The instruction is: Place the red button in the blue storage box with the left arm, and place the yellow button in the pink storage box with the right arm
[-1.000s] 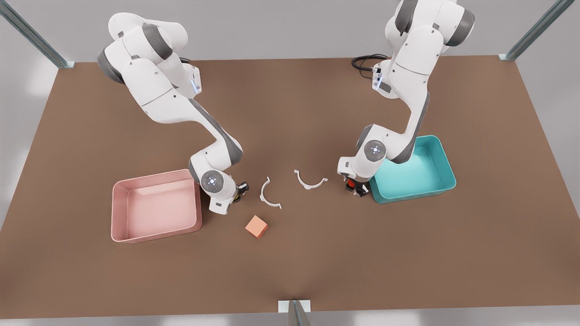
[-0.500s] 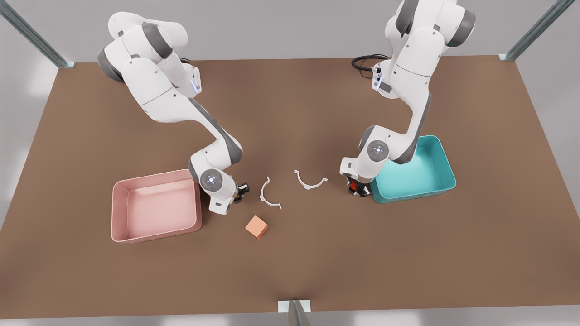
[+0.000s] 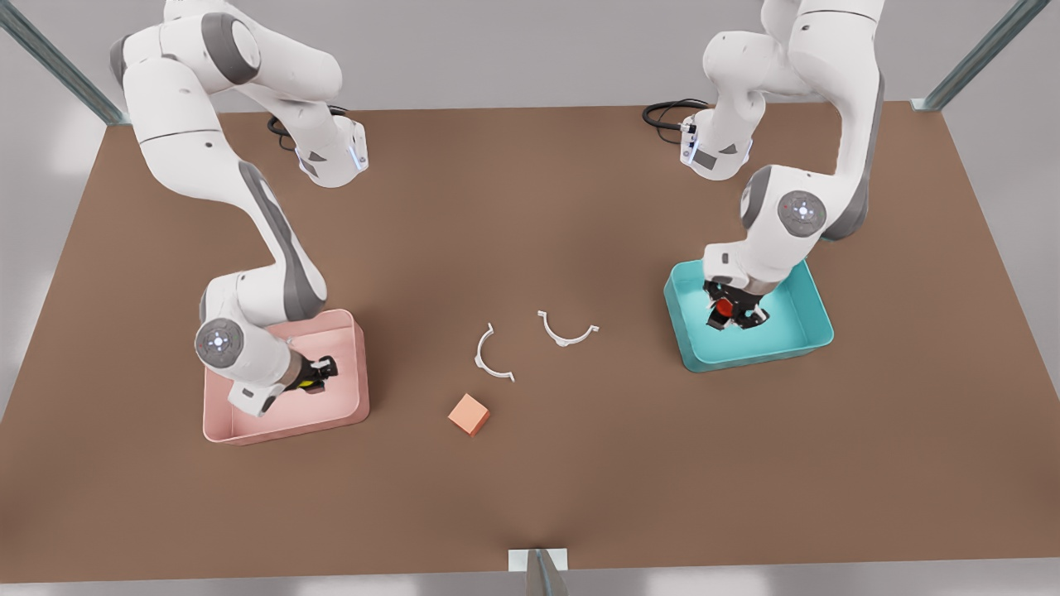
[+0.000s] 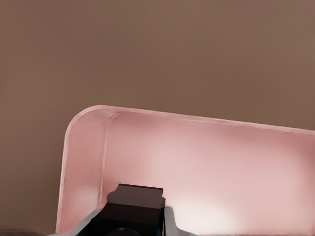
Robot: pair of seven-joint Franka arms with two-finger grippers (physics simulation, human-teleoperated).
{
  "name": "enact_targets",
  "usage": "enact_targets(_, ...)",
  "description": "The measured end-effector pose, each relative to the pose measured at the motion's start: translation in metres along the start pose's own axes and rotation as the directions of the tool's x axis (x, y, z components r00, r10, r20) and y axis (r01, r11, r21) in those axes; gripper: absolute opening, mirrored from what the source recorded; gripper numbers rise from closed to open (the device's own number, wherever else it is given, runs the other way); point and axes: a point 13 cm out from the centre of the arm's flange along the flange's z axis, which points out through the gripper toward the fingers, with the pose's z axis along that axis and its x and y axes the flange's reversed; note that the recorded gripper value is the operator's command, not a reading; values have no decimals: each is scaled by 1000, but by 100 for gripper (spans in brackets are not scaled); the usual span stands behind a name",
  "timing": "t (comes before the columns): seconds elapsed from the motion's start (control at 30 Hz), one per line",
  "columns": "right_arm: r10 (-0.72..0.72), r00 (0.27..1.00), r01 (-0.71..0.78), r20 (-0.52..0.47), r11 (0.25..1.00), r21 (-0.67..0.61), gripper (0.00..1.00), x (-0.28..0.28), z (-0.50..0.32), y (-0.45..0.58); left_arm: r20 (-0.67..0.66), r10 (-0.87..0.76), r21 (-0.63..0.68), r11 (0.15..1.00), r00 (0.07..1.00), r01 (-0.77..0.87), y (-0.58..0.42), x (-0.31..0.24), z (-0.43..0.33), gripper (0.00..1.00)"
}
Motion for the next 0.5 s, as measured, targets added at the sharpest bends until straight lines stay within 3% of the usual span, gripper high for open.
enact_targets(0.07,-21,999,21,-43,1000,-14,48,14,20,-3,-48,-38,43,998,998,40,11,47,16,57)
enact_targets(0.1,-34,997,33,-63,999,-20,54,21,30,-2,-69,-60,67,996,996,64,16,68,25,92)
enact_targets(0.13,-46,996,44,-81,999,-28,56,27,40,-2,-87,-82,91,992,993,90,22,88,34,100)
enact_targets(0.27,-81,992,76,-102,996,-45,91,34,61,-6,-115,-101,170,978,988,119,26,117,62,100)
enact_targets(0.4,-110,992,107,-69,993,-38,100,21,51,-9,2,-9,62,998,1000,9,37,8,-6,100)
enact_targets(0.5,-148,987,148,62,989,4,100,-28,-32,6,144,-108,-56,992,984,117,82,-60,-125,100)
